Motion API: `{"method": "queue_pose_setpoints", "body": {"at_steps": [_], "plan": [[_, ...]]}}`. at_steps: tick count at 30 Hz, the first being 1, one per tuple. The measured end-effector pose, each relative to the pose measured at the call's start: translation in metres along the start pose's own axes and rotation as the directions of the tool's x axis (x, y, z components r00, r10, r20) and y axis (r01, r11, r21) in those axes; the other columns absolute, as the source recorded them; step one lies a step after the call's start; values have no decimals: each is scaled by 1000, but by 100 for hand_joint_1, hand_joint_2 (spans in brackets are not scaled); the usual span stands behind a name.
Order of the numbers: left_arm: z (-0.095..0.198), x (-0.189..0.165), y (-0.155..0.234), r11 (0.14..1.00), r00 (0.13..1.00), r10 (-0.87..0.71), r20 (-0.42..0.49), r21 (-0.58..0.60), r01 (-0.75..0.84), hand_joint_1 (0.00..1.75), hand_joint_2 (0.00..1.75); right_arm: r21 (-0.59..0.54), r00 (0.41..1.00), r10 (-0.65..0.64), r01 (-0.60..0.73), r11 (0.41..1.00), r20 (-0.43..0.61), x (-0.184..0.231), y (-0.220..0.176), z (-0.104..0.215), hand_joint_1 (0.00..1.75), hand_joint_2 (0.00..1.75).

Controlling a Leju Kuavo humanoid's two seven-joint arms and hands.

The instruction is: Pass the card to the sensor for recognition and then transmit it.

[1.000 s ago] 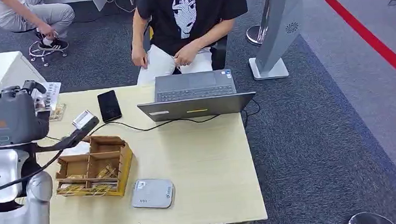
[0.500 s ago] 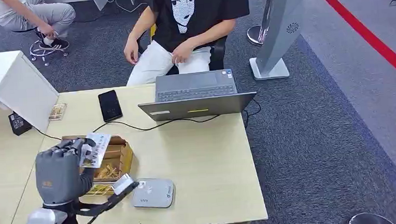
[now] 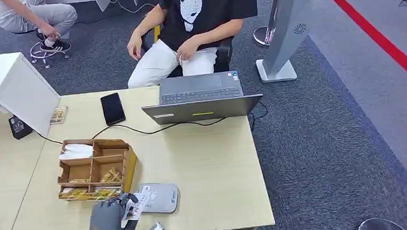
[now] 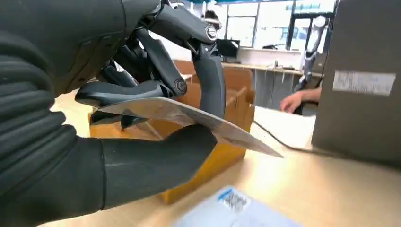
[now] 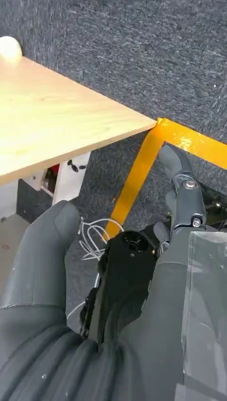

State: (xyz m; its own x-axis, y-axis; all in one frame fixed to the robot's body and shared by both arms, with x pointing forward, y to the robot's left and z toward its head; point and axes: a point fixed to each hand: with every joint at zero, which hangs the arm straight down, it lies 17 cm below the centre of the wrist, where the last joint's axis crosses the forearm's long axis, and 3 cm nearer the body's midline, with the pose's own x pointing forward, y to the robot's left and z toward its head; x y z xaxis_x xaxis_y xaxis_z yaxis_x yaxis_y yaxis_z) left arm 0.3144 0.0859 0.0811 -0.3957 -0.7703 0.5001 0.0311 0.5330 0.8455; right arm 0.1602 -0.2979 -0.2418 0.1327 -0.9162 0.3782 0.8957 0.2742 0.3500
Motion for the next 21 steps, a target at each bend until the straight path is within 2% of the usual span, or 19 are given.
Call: {"method": "queue_pose_setpoints", "body": {"at_steps": [21], "plan": [[26, -19, -55, 990, 996, 38, -79, -136, -48, 175, 175, -13, 1000, 5, -5, 1000, 0, -1, -2, 0, 0, 175]]}}
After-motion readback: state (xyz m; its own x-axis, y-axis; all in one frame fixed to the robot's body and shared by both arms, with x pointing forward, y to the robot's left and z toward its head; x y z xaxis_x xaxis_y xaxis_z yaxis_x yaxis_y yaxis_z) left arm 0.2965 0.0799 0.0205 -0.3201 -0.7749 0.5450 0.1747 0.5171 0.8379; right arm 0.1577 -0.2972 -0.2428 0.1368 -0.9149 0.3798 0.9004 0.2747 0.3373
